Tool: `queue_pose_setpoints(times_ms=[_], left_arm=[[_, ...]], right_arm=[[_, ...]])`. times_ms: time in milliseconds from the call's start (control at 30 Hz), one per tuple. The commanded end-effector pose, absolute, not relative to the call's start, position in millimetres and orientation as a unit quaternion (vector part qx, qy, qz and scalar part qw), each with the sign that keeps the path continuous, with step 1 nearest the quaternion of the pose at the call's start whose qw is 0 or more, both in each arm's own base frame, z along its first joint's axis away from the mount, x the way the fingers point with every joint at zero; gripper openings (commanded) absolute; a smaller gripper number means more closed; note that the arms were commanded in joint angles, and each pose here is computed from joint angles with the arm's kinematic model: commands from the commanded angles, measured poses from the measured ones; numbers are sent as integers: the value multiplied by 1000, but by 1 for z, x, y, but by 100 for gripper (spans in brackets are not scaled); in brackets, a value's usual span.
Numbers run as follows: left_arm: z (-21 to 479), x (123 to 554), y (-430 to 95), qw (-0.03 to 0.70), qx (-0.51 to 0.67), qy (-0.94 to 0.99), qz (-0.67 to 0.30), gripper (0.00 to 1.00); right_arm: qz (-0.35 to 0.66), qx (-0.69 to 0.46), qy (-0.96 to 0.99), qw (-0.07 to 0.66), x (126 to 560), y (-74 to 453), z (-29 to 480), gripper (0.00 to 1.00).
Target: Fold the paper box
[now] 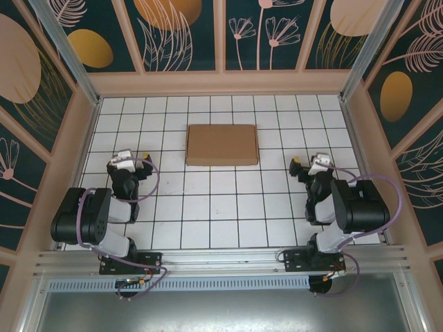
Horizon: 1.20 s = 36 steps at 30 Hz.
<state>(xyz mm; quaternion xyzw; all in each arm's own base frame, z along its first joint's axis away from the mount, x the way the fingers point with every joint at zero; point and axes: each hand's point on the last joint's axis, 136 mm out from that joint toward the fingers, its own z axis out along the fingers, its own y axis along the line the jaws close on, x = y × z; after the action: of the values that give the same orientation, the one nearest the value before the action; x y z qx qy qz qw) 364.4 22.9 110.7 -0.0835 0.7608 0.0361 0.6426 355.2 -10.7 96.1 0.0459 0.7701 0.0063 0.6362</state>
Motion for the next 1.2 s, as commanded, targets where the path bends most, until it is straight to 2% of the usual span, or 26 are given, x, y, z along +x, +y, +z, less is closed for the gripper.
queue_pose_setpoints(times_ms=[0, 1167], left_arm=[[135, 377, 26, 672, -89, 735, 33, 99], [136, 375, 25, 674, -87, 733, 34, 99]], right_arm=[[60, 33, 741, 668, 375, -7, 127, 99], [46, 34, 745, 665, 377, -7, 126, 99]])
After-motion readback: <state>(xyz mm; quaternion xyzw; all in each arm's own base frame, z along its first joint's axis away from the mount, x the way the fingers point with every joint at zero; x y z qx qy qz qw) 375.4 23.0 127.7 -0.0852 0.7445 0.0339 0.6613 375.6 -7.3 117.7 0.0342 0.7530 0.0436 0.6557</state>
